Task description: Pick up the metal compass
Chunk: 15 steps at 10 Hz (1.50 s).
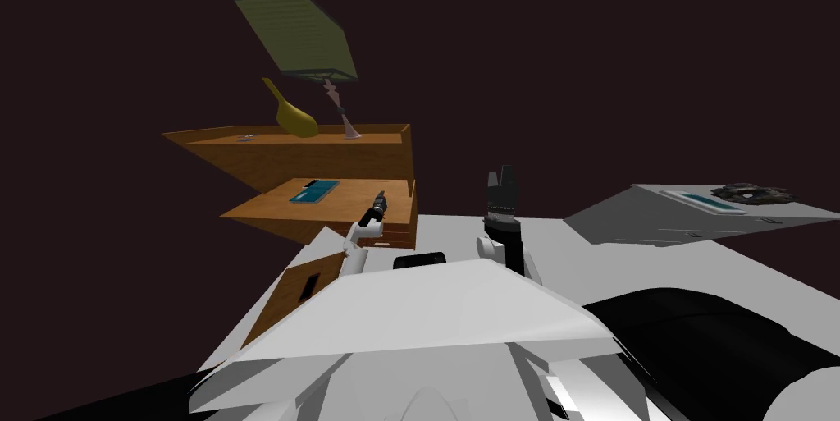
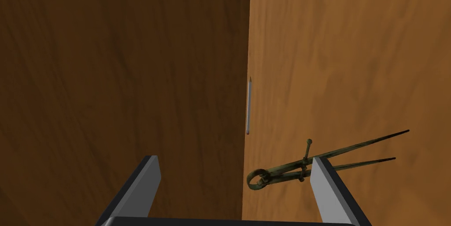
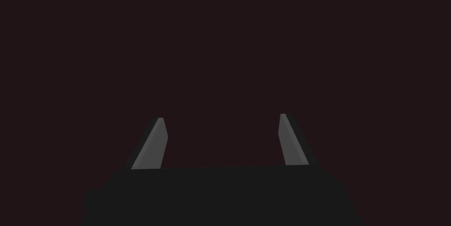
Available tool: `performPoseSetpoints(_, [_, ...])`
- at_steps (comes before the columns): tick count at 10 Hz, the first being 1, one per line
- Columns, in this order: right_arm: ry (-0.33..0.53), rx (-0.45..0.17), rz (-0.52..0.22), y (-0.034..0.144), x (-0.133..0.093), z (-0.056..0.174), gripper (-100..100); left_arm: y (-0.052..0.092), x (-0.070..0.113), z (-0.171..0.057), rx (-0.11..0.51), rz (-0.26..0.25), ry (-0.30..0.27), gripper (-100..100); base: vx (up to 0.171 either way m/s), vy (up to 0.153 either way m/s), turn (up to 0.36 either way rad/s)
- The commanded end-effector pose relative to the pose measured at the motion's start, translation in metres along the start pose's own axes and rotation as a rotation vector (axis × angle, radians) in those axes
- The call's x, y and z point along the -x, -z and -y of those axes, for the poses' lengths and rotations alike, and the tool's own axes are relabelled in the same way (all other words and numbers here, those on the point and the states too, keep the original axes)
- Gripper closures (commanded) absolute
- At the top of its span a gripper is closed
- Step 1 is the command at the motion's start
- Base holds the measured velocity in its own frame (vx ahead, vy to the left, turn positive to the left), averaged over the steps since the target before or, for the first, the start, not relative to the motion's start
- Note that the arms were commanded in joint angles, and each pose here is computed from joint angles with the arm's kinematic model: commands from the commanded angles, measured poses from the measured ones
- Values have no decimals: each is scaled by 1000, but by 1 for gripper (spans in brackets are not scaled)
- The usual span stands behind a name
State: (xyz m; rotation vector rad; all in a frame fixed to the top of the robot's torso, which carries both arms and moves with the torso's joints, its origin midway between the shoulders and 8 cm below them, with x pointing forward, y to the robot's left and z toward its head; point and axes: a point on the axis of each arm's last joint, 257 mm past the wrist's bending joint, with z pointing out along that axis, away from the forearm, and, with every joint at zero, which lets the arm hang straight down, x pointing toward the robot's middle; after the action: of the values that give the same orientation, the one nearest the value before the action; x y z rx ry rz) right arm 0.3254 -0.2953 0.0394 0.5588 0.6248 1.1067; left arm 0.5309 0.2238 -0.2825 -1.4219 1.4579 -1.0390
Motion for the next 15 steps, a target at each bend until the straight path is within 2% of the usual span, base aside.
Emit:
performPoseSetpoints(1, [0,0,0,0,0,0,0,-1,-3,-16,50,-2,10,-100,4,15,-15])
performPoseSetpoints(4, [0,0,0,0,0,0,0,-1,-9,-45,122,-3,29,-100,0,9,-7])
performPoseSetpoints(5, [0,0,0,0,0,0,0,-1,-7,-38,108,-3,25,-100,0,0,0])
performPoseSetpoints(6, [0,0,0,0,0,0,0,-2,-7,-39,111,-3,26,0,0,0,0])
performPoseSetpoints(7, [0,0,0,0,0,0,0,-14,-26,-26,79,-43,30,-100,-25,-2,195])
performPoseSetpoints(8, [0,0,0,0,0,0,0,-18,-28,-21,73,-47,27,-100,-28,-13,99])
performPoseSetpoints(10, [0,0,0,0,0,0,0,-21,-28,-39,111,-46,25,-100,-7,-6,-16])
performPoseSetpoints(11, [0,0,0,0,0,0,0,-31,-46,-18,63,-84,29,-100,-21,-5,220])
performPoseSetpoints(12, [0,0,0,0,0,0,0,-37,-50,-15,65,-90,23,-100,-26,-13,98])
performPoseSetpoints(14, [0,0,0,0,0,0,0,-39,-48,-39,112,-86,21,-100,-8,-2,-26])
performPoseSetpoints(15, [0,0,0,0,0,0,0,-48,-65,-18,67,-121,25,-100,-22,-3,179])
